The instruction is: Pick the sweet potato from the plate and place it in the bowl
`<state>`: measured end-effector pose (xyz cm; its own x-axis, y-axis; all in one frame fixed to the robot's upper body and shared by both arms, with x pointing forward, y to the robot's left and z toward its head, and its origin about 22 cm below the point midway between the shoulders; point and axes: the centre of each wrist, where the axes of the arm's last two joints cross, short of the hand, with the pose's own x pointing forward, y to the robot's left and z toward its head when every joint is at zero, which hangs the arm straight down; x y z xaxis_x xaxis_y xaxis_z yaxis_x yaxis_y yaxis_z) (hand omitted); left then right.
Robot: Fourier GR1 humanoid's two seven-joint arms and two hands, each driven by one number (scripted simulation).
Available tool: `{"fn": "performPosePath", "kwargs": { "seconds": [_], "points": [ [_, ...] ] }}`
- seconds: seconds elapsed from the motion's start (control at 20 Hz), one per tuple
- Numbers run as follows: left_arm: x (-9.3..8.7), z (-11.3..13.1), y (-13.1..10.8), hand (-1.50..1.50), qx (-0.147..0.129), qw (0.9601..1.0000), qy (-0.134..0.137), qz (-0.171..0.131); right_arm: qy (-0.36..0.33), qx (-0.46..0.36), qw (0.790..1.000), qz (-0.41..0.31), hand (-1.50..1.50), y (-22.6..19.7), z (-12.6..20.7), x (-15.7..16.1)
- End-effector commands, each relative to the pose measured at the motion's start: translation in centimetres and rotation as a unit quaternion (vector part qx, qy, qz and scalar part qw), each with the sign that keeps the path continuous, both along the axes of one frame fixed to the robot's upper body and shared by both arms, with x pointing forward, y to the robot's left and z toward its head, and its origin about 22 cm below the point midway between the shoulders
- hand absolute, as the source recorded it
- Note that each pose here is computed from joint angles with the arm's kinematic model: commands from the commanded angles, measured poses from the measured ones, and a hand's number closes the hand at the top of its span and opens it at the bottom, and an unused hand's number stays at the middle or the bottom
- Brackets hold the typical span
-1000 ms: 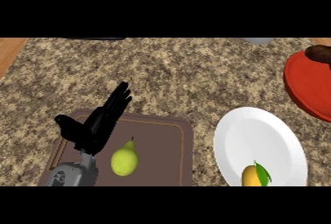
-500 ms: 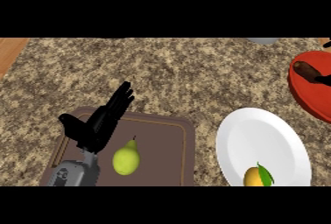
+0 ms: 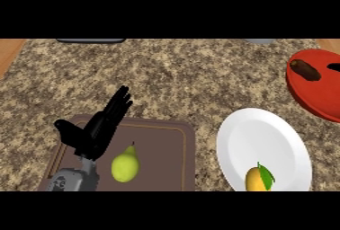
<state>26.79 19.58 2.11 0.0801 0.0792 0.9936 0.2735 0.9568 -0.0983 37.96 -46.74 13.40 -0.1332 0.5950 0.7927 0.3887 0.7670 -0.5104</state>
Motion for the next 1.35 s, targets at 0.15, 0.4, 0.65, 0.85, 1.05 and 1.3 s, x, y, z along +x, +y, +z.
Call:
{"fn": "performPosePath", "kwargs": {
  "seconds": [0.15,0.4,0.65,0.85,1.05,1.3],
  "points": [
    [-0.3,0.3,0.6,0.00,0.005,0.9996,0.005,0.025,-0.126,0.105,0.984,0.067,-1.50,-5.9,-0.5,-5.3],
    [-1.0,-0.2,1.3,0.00,0.006,0.9992,0.011,0.037,-0.153,0.133,0.975,0.095,-1.50,-9.0,-3.0,-10.6],
    [-1.7,-0.1,2.9,0.00,0.008,0.9981,0.018,0.057,-0.157,0.132,0.970,0.132,-1.50,-11.6,-4.4,-16.9],
    [-2.4,-0.6,3.5,0.00,0.004,0.9975,0.015,0.068,-0.150,0.118,0.973,0.129,1.50,-12.9,-6.2,-23.1],
    [-2.0,0.0,2.9,0.00,0.002,0.9969,0.015,0.077,-0.121,0.140,0.974,0.134,1.50,-12.1,-9.2,-28.4],
    [-2.6,-0.5,4.0,0.00,-0.001,0.9965,0.019,0.081,-0.045,0.150,0.977,0.144,1.50,-9.7,-12.4,-35.3]
  ]
}}
